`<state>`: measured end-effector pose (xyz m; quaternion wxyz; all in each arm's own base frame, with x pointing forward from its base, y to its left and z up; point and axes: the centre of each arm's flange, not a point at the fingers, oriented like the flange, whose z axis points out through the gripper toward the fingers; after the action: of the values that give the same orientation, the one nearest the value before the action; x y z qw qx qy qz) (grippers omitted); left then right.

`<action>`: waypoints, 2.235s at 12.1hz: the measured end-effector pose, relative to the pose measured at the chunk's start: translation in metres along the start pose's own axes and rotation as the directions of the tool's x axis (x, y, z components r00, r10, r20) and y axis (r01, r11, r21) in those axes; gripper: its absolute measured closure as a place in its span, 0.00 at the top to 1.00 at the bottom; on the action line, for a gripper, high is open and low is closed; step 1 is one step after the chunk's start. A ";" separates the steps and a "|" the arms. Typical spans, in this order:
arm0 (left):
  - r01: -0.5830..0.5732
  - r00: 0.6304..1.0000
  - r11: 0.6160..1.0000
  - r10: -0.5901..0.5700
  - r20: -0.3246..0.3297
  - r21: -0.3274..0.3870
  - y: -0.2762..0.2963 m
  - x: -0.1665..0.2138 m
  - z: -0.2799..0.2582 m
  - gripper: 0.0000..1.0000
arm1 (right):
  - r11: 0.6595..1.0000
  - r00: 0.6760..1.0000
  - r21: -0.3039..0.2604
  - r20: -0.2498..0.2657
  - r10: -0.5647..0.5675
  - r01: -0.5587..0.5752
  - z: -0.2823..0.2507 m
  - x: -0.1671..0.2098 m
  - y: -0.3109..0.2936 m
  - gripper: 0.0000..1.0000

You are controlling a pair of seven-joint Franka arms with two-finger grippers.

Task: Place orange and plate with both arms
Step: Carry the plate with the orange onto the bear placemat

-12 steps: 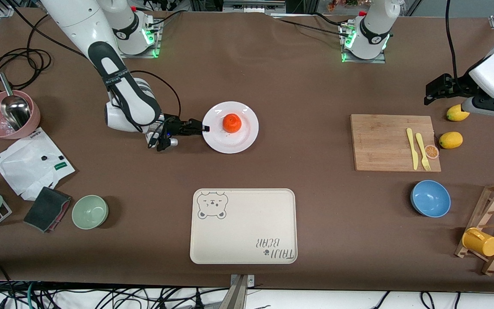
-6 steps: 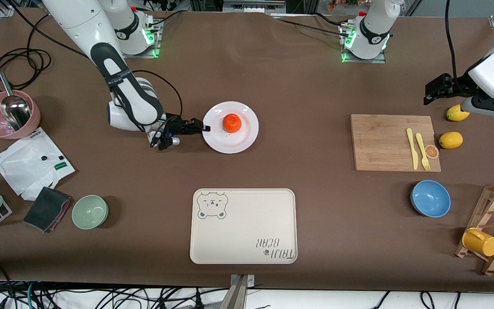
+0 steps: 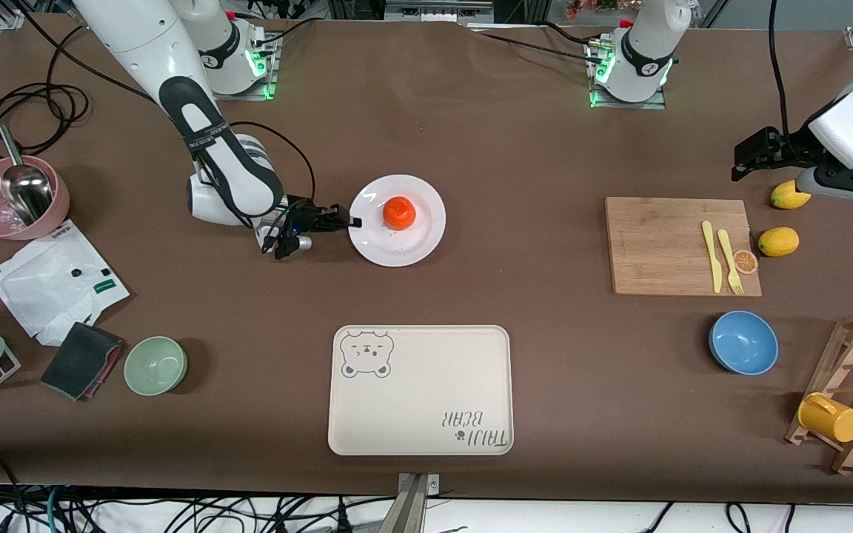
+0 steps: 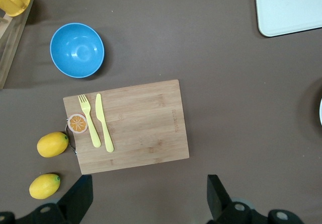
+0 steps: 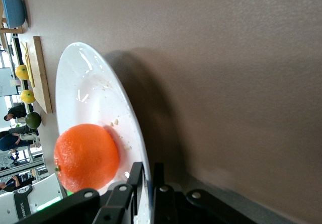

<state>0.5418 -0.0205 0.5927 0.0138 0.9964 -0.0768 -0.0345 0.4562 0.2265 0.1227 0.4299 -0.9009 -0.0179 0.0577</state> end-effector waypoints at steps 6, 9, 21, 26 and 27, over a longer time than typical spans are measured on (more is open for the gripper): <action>0.000 1.000 1.000 0.000 0.001 0.000 0.000 0.000 0.000 1.00 | 1.000 1.000 0.012 0.001 -0.011 0.011 -0.001 0.001 -0.005 0.06; 0.000 1.000 1.000 0.000 0.001 0.000 0.000 0.000 0.000 1.00 | 1.000 1.000 0.019 -0.017 -0.001 0.001 -0.003 0.010 -0.012 0.06; 0.000 1.000 1.000 0.000 0.001 0.000 0.000 0.000 0.000 1.00 | 0.971 0.961 0.173 -0.192 0.198 -0.165 -0.034 0.162 -0.088 0.05; 0.000 1.000 1.000 0.000 0.001 0.000 0.000 0.000 0.000 1.00 | 0.964 0.947 0.147 -0.206 0.248 -0.220 -0.016 0.233 -0.090 0.05; 0.000 1.000 1.000 0.000 0.001 0.000 0.000 0.000 0.000 1.00 | 0.967 0.946 0.140 -0.219 0.241 -0.214 -0.011 0.240 -0.088 0.05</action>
<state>0.5421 -0.0204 0.5927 0.0138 0.9964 -0.0767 -0.0349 0.6971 0.2930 0.1770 0.4704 -0.8712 0.1404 0.0013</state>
